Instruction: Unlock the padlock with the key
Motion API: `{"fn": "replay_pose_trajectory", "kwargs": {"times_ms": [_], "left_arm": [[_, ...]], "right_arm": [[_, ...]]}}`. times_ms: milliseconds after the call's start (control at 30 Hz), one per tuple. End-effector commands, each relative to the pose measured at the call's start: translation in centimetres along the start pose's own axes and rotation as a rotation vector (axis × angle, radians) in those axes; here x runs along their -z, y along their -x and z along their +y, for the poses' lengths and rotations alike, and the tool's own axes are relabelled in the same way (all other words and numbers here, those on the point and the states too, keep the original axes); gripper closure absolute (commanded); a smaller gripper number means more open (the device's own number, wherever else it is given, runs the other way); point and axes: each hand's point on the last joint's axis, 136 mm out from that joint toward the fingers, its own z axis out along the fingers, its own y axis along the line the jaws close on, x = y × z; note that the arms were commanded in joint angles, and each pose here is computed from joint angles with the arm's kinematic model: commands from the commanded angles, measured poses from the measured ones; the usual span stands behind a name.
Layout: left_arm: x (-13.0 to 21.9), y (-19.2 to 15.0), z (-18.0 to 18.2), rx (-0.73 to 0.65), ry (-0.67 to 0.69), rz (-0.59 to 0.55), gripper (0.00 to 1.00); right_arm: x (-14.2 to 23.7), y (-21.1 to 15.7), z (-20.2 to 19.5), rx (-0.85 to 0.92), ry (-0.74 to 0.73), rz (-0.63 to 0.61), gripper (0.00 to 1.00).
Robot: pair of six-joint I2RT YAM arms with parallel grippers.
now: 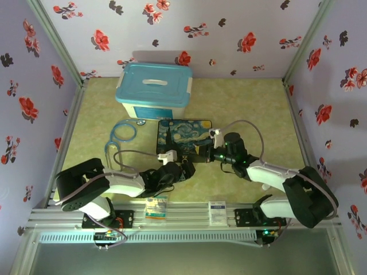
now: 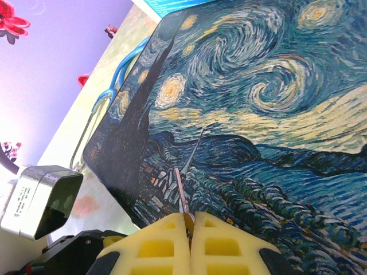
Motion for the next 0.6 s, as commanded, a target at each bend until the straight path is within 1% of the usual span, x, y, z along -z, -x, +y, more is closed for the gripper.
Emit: {"fn": "replay_pose_trajectory", "kwargs": {"times_ms": [0, 100, 200, 300, 367, 467, 533, 567], "left_arm": [[-0.9, -0.2, -0.5, -0.073, 0.013, 0.022, 0.32], [-1.5, -0.4, -1.0, -0.101, 0.009, 0.035, 0.35], [-1.7, -0.3, -1.1, -0.092, -0.003, 0.025, 0.44], [-1.7, -0.2, -0.7, -0.100, 0.010, 0.014, 0.50], [-2.0, -0.3, -0.7, -0.108, 0.014, 0.016, 0.56], [-2.3, -0.4, -0.3, -0.101, 0.030, 0.017, 0.58], [-2.5, -0.4, -0.1, -0.101, 0.043, 0.010, 0.65], [-2.5, -0.4, 0.2, -0.101, 0.053, 0.008, 0.66]], "right_arm": [[0.0, 1.3, -0.6, -0.001, -0.026, -0.029, 1.00], [0.1, 1.9, -0.5, 0.006, -0.028, -0.036, 1.00], [0.3, 2.1, -0.5, -0.003, -0.027, -0.035, 1.00], [0.6, 1.8, -0.4, -0.007, -0.027, -0.033, 1.00], [0.9, 1.6, -0.5, -0.014, -0.035, -0.036, 1.00], [1.6, 1.2, -0.8, -0.028, -0.063, -0.034, 1.00], [2.1, 0.8, -1.1, -0.038, -0.090, -0.022, 1.00], [2.4, 0.7, -1.1, -0.043, -0.103, -0.017, 1.00]]}}
